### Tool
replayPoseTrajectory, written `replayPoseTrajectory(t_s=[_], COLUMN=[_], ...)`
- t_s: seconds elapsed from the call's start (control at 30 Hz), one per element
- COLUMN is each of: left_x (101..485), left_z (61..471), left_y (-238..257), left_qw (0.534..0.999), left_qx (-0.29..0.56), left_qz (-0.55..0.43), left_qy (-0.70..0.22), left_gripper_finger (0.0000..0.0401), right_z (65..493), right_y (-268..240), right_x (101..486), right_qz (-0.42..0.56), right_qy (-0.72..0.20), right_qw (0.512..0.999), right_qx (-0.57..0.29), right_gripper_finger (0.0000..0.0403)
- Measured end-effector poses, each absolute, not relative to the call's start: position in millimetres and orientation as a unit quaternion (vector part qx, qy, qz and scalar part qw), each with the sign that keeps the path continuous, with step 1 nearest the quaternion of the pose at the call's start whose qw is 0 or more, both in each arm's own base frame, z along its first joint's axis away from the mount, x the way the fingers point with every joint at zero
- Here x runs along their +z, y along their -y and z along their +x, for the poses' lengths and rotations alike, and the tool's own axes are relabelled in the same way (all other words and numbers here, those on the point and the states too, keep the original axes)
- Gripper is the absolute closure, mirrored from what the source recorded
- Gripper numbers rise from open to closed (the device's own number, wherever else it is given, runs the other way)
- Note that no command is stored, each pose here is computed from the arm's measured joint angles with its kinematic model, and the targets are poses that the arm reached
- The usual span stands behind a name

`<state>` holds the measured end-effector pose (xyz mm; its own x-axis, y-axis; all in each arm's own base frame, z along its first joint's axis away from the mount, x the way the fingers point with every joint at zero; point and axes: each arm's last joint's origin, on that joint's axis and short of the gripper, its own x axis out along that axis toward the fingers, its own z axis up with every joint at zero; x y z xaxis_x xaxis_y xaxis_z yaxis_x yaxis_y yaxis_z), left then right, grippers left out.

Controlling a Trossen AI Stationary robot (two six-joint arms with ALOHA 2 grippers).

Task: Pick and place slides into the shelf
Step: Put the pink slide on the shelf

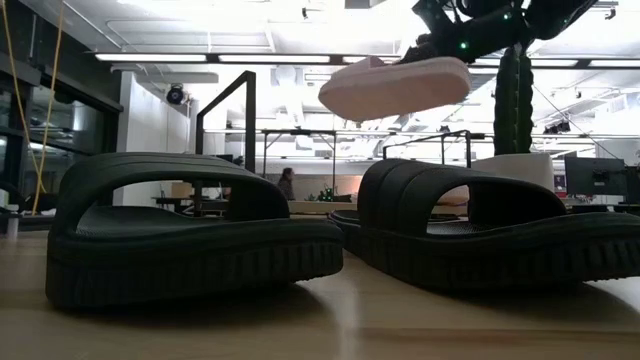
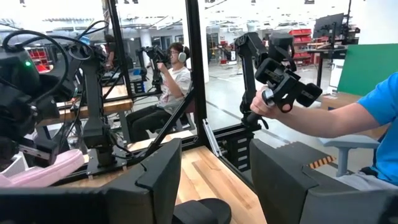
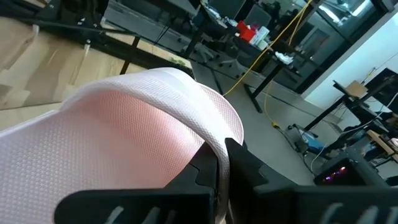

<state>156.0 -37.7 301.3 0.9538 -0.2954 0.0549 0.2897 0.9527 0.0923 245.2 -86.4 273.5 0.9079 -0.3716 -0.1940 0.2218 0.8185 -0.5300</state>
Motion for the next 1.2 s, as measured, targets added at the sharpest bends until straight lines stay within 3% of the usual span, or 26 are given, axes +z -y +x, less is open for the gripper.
replayPoseTrajectory(t_s=[1.2], left_x=[301.3], left_z=[156.1], left_y=[37.6], left_qw=[0.988], left_qx=[-0.147], left_qz=[0.042], left_qy=[0.034], left_gripper_finger=[0.0226], right_z=[277.8], right_y=[119.7], right_x=[215.2], right_qz=[-0.265], right_qy=[-0.214], right_qw=[0.925], right_qx=[-0.165], right_gripper_finger=[0.0403])
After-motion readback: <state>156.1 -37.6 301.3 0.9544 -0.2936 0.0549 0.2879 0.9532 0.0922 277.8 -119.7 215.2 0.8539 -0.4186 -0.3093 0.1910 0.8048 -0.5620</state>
